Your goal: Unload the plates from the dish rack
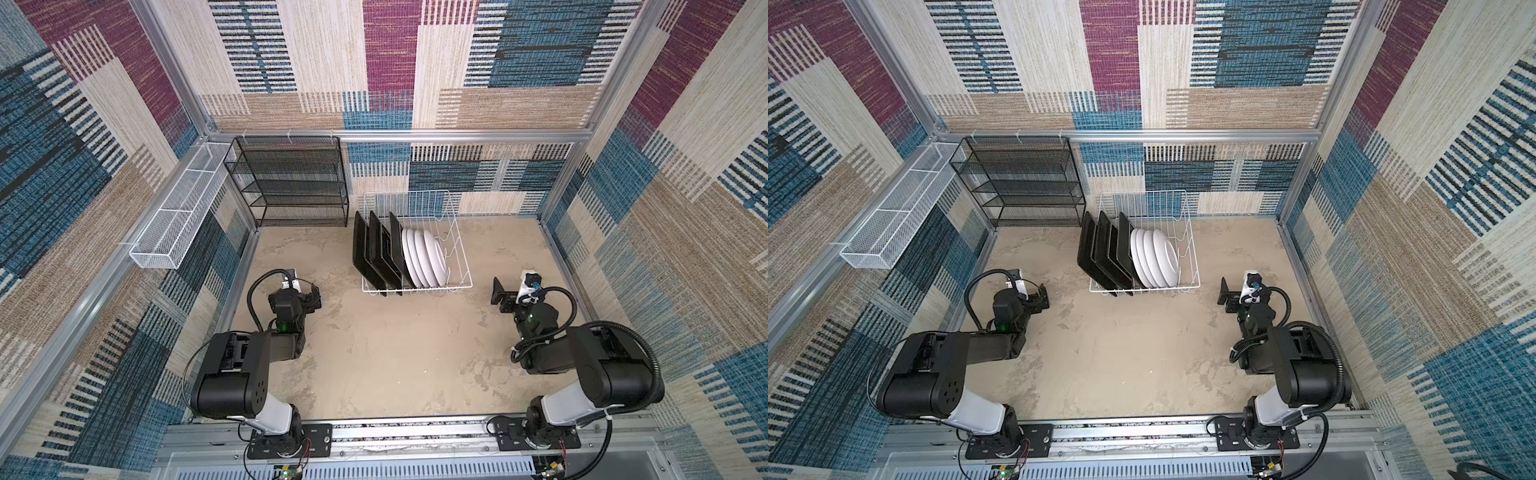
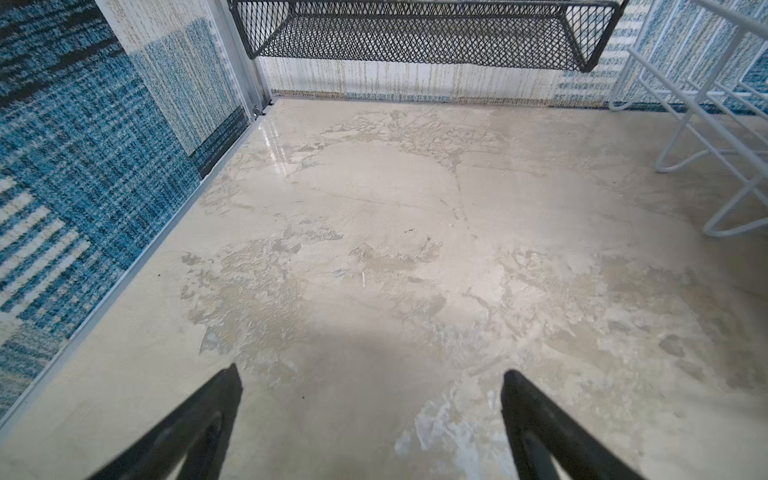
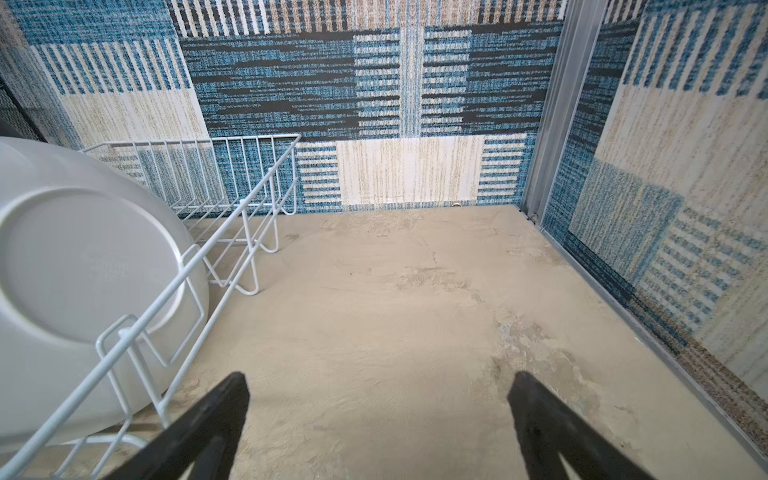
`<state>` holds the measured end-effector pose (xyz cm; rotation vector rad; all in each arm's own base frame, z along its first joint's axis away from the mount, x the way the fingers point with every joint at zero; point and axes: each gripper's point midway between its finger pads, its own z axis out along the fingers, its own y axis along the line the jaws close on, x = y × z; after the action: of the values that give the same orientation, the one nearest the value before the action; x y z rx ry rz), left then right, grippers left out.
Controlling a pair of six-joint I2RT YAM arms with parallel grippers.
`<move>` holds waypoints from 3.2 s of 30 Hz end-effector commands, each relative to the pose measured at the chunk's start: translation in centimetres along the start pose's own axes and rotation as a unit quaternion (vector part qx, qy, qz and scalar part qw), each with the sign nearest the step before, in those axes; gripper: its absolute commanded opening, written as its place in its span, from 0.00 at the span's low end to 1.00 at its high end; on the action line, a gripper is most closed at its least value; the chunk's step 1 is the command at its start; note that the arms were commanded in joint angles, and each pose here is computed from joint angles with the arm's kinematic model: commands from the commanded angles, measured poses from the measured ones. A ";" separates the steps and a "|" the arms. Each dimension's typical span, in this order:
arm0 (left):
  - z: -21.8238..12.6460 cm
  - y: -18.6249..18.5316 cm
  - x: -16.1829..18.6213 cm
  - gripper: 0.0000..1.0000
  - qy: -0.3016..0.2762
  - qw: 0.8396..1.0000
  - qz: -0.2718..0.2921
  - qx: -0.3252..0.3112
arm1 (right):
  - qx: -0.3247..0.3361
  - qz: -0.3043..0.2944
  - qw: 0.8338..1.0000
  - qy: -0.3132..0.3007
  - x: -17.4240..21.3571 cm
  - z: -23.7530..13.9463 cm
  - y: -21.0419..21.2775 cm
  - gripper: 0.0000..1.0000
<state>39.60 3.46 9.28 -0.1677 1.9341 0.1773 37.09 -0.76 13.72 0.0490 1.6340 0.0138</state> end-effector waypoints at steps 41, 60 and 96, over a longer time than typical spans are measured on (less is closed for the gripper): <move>-1.4 1.1 -0.5 0.99 -0.040 0.999 -0.022 -0.020 | -0.013 -0.003 1.000 -0.009 -0.9 0.3 0.5 1.00; -4.4 0.9 -3.8 0.98 -0.072 0.997 -0.016 0.000 | 0.007 -0.011 0.999 -0.033 -7.5 0.2 0.0 1.00; -7.5 -11.0 -17.0 0.93 0.210 0.941 -0.104 0.245 | -0.281 0.048 0.958 0.034 -16.0 -0.3 10.0 1.00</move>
<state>41.67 -6.97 28.34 -0.0418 2.2302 -0.4333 38.45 7.65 29.78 -0.2748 1.6433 0.4988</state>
